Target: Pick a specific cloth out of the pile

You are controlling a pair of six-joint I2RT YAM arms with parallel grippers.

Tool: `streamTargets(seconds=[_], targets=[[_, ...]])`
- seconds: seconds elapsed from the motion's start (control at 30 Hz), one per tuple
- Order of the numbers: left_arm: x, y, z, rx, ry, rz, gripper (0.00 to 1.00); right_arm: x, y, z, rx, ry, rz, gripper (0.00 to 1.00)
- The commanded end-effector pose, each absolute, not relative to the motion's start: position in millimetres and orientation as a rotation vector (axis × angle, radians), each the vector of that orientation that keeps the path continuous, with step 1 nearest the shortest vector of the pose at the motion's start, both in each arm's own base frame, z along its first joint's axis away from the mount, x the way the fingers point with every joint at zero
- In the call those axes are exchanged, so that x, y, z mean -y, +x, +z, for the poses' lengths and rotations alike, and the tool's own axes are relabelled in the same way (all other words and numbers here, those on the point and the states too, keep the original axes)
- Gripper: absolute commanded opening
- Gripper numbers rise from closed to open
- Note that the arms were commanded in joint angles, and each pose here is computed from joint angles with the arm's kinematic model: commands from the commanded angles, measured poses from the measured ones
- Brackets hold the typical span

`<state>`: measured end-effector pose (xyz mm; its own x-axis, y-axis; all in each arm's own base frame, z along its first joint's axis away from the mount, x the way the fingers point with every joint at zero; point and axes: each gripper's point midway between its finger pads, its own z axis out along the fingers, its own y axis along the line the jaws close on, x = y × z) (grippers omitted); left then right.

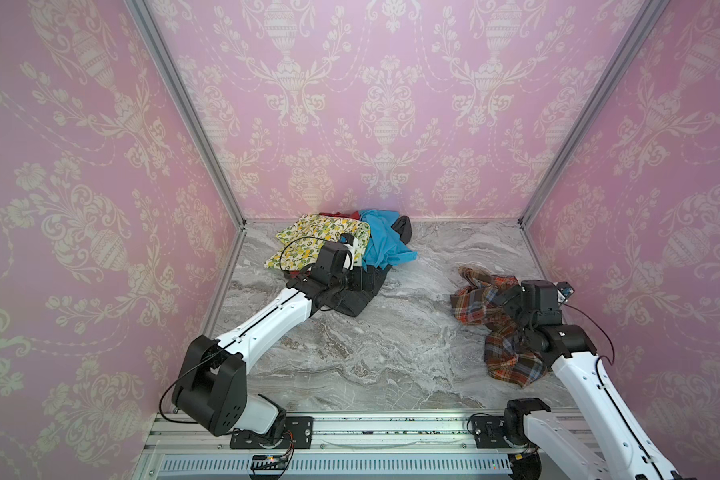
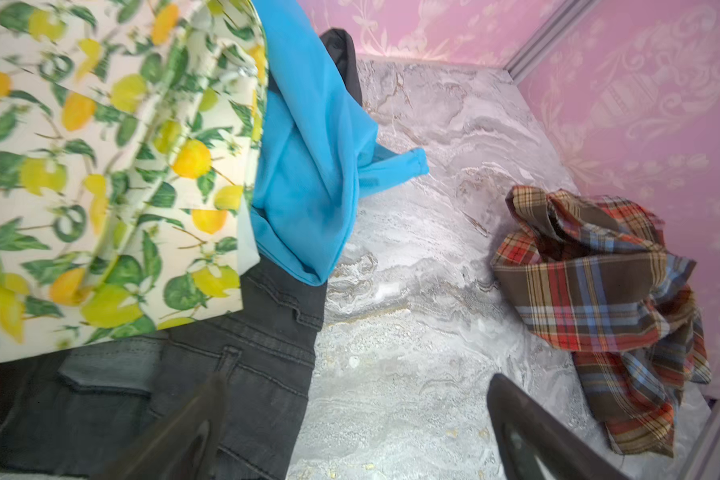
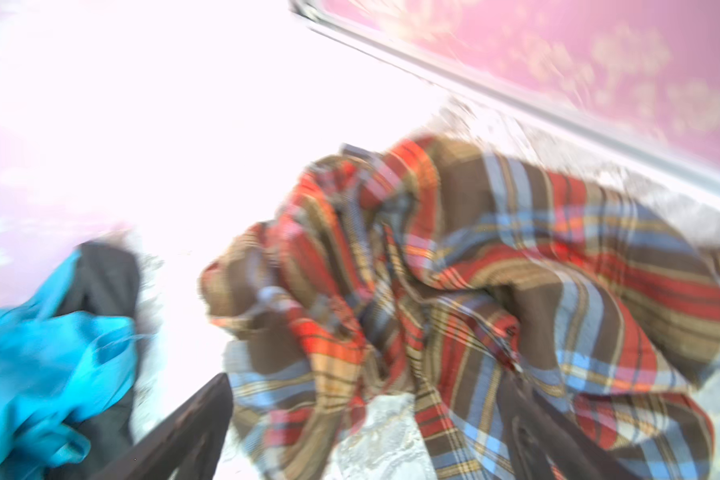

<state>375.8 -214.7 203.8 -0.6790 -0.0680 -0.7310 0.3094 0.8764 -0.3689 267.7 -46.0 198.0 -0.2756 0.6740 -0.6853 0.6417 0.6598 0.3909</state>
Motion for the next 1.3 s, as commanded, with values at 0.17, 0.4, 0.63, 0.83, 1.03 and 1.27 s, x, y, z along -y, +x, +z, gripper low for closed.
streamTargets(seconds=[0.17, 0.4, 0.63, 0.83, 1.03, 1.27], targets=[[158.9, 384.7, 254.7, -2.096, 0.059, -0.453, 0.99, 30.6, 284.9, 275.3, -1.902, 0.618, -0.05, 1.0], [90.5, 388.4, 245.9, -2.071, -0.113, -0.23, 0.99, -9.0, 323.6, 280.6, -1.888, 0.215, -0.004, 1.0], [3.0, 390.3, 209.6, -2.007, -0.313, -0.012, 0.99, -22.6, 350.9, 249.2, -1.859, 0.022, -0.034, 1.0], [-31.4, 400.8, 144.2, -2.063, -0.335, 0.069, 0.99, -0.8, 373.0, 192.7, -1.917, 0.064, 0.002, 1.0], [-31.2, 402.9, 87.9, -2.122, -0.232, 0.113, 0.99, 1.7, 381.1, 140.0, -1.915, 0.079, 0.019, 1.0], [-40.8, 397.9, 91.4, -1.997, -0.197, 0.135, 0.99, 7.4, 384.2, 118.7, -1.857, 0.093, -0.019, 1.0]])
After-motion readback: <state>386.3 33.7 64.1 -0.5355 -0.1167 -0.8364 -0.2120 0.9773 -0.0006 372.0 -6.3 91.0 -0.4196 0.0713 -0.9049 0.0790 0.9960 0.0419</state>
